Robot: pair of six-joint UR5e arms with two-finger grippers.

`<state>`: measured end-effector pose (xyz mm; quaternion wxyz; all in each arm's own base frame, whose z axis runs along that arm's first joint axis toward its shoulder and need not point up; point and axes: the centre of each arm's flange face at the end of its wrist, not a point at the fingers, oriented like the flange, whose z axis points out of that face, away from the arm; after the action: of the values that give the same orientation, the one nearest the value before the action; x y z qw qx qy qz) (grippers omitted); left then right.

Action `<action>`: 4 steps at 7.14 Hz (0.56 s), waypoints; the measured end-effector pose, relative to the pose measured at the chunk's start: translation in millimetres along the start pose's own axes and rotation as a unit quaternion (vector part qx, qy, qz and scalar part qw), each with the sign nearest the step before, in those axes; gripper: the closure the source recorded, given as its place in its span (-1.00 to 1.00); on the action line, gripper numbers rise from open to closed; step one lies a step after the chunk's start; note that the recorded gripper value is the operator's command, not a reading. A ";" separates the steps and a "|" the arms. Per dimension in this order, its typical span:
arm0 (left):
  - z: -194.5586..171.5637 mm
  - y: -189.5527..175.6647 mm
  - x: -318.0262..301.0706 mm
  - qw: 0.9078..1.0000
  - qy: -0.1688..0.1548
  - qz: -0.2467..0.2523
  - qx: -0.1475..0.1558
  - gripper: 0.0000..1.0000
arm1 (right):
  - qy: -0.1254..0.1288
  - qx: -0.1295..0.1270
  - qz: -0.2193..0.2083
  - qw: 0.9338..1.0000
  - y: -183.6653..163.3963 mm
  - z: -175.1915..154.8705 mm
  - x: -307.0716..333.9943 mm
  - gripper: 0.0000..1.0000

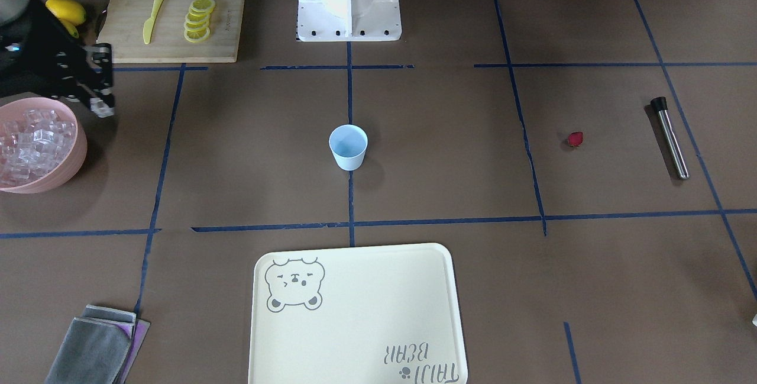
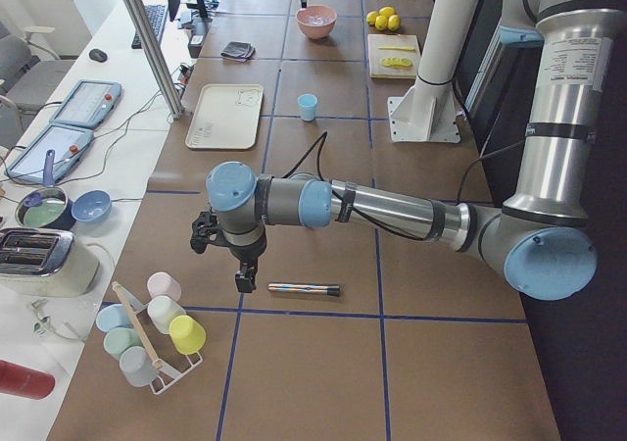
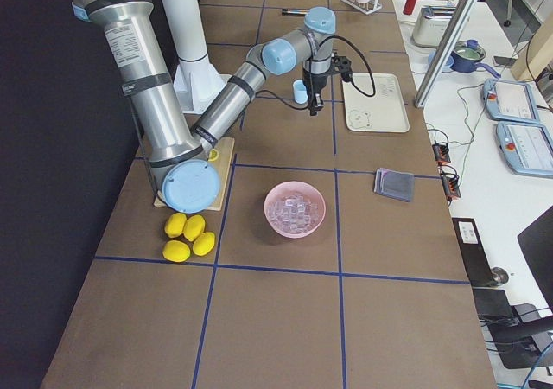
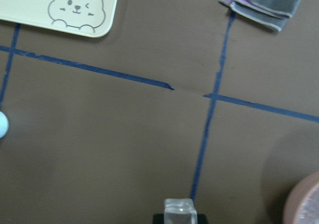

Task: Mash ice and strawberries in cup
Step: 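Lift the ice cube and carry it over the light-blue cup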

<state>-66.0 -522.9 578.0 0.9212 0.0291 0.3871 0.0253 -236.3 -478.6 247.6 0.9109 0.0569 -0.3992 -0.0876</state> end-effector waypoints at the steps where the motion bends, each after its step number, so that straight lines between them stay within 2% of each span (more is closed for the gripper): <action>1: -0.2 -0.2 0.1 1.000 0.000 0.000 0.000 -1.00 | 0.002 -0.004 0.011 1.000 -8.0 19.3 -62.3 1.00; 4: 1.7 -0.2 -1.8 1.000 0.000 -0.002 -0.002 -1.00 | 0.031 -0.015 0.049 0.998 -23.3 89.9 -239.9 1.00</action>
<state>-66.0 -523.2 580.5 0.9214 0.0270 0.3870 0.0242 -464.9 -455.2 132.2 0.9269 0.0265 -0.3715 -0.0464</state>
